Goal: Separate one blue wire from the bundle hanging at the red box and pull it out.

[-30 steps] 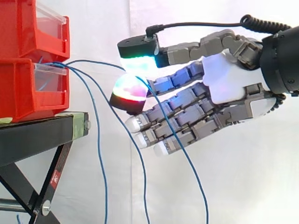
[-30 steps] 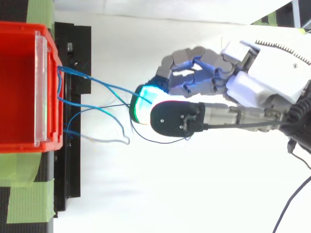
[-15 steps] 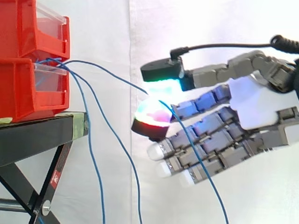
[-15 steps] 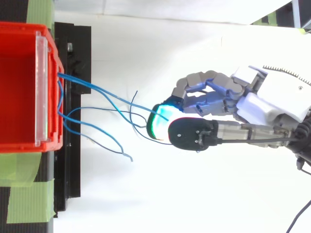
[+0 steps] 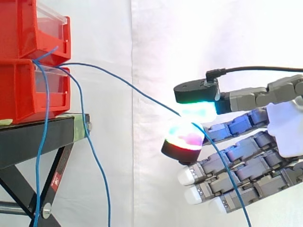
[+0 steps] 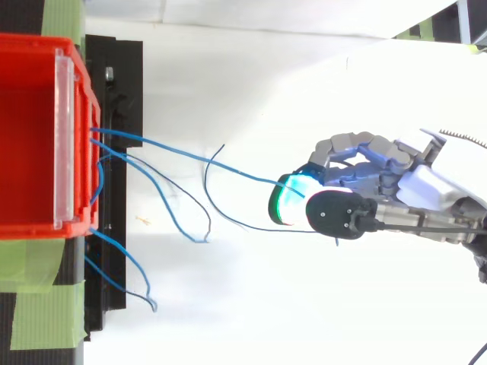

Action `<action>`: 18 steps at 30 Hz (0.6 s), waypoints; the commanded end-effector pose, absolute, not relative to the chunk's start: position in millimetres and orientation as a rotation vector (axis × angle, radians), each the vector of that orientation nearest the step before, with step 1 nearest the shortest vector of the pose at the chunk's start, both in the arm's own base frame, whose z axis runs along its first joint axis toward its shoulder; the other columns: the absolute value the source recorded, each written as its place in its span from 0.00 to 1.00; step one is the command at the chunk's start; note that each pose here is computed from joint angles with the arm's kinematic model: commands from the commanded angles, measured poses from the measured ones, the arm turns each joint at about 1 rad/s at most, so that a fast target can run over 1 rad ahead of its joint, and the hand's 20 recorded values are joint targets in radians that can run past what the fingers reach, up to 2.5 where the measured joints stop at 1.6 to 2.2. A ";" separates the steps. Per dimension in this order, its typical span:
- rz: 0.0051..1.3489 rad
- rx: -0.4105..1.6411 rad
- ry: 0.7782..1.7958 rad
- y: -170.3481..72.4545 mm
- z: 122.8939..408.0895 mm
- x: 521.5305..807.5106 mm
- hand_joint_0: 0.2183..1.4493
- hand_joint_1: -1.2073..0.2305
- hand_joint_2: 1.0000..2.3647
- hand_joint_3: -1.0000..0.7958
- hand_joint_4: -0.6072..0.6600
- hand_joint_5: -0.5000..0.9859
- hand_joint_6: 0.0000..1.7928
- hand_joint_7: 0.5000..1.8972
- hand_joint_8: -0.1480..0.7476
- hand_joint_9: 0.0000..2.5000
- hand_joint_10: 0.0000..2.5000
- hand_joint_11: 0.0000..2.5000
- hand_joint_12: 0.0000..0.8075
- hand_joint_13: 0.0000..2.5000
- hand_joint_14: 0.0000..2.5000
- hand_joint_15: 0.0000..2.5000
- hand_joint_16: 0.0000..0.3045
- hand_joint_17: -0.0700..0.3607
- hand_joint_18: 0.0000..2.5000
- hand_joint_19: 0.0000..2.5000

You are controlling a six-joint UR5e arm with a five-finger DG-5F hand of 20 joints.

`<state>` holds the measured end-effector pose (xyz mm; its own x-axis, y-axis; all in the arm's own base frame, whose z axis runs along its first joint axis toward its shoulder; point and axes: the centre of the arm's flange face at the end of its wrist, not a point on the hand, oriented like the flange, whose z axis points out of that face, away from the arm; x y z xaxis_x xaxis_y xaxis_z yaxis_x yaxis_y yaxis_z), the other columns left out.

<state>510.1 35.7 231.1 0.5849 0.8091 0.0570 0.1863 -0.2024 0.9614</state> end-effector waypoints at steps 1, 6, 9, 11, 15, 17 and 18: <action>0.687 1.701 0.849 37.6 230.4 508.7 0.31 0.30 0.01 0.51 0.52 0.23 0.50 0.37 0.54 0.25 0.00 0.21 0.57 0.20 0.01 0.16 0.20 0.48 0.21 0.14; 0.656 1.666 0.895 38.5 230.1 510.0 0.31 0.30 0.01 0.51 0.52 0.23 0.50 0.37 0.54 0.26 0.01 0.21 0.57 0.20 0.01 0.16 0.20 0.48 0.21 0.14; 0.655 1.644 0.908 40.3 229.7 512.8 0.31 0.30 0.01 0.51 0.52 0.23 0.50 0.37 0.54 0.26 0.00 0.21 0.57 0.20 0.01 0.17 0.20 0.48 0.21 0.14; 0.669 1.633 0.907 42.0 230.1 515.5 0.31 0.30 0.01 0.51 0.52 0.23 0.50 0.37 0.54 0.26 0.00 0.21 0.57 0.20 0.01 0.16 0.20 0.48 0.21 0.14; 0.720 1.618 0.873 46.5 229.3 523.4 0.31 0.30 0.01 0.51 0.52 0.23 0.50 0.37 0.54 0.26 0.00 0.21 0.57 0.20 0.01 0.17 0.20 0.48 0.21 0.14; 0.752 1.616 0.848 48.5 230.2 526.9 0.31 0.30 0.01 0.51 0.52 0.23 0.50 0.37 0.54 0.26 0.00 0.21 0.57 0.20 0.01 0.17 0.20 0.48 0.21 0.14; 0.772 1.615 0.832 49.9 229.7 529.4 0.31 0.30 0.01 0.51 0.52 0.23 0.50 0.37 0.54 0.26 0.00 0.21 0.57 0.20 0.01 0.17 0.20 0.48 0.21 0.14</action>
